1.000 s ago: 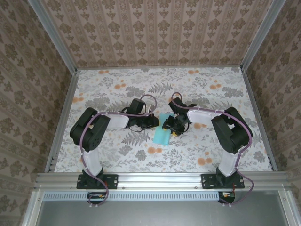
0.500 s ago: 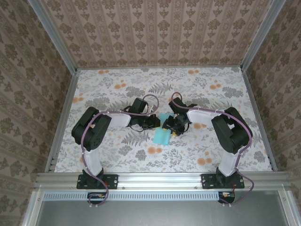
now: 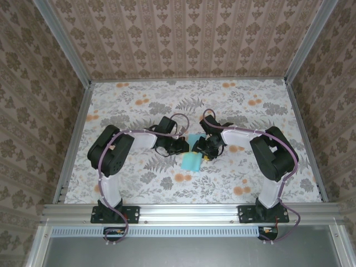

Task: Fold a paper plane with a square sheet of paper (pick it up from the middle)
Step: Hold the square sheet of paper at the center of the table, then fold the square sheet of paper in half at the center of the table.

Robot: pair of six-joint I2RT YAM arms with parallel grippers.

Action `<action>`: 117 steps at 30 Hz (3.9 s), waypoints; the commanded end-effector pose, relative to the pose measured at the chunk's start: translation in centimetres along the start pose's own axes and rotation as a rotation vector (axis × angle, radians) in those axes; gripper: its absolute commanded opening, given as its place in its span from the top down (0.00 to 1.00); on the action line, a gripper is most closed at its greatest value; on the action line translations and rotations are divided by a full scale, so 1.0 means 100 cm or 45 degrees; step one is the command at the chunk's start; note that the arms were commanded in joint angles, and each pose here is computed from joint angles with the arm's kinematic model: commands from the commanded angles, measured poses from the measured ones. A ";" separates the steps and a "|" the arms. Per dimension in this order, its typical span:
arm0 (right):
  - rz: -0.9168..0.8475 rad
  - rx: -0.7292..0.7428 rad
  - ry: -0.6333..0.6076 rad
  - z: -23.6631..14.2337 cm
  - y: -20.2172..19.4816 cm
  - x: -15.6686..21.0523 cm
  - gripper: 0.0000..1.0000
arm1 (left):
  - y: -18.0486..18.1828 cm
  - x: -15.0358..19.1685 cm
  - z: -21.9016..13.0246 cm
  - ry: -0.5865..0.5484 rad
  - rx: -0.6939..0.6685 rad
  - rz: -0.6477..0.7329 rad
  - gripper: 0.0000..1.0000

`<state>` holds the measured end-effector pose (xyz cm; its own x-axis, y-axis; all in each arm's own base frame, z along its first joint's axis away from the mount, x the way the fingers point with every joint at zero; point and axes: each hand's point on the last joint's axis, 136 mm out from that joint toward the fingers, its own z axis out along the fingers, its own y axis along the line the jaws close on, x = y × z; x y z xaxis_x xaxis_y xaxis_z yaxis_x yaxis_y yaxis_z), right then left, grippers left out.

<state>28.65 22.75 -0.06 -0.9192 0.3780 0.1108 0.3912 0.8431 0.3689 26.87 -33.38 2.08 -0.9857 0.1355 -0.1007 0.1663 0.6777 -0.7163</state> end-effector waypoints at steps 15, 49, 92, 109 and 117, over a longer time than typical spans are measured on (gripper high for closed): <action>0.012 0.316 0.017 0.033 -0.094 0.022 0.43 | 0.047 0.031 0.012 0.177 -0.214 -0.169 0.96; -0.218 -0.171 -0.183 -0.016 0.045 -0.008 0.85 | 0.064 0.036 0.013 0.224 -0.320 -0.248 1.00; -0.317 -0.320 -0.242 -0.021 0.038 -0.027 0.94 | 0.094 0.053 0.010 0.260 -0.414 -0.315 1.00; -0.125 0.080 -0.453 -0.037 -0.080 -0.075 0.94 | 0.103 0.065 0.009 0.281 -0.454 -0.321 1.00; -0.273 -0.227 -0.461 -0.076 -0.013 -0.068 0.93 | 0.105 0.070 0.009 0.298 -0.491 -0.293 1.00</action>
<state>33.82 14.18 3.70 -0.8742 0.3891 -0.2903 0.2358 0.8631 0.4467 26.78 -33.31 1.39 -0.9890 0.1479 0.0016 0.1036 0.7003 -0.7063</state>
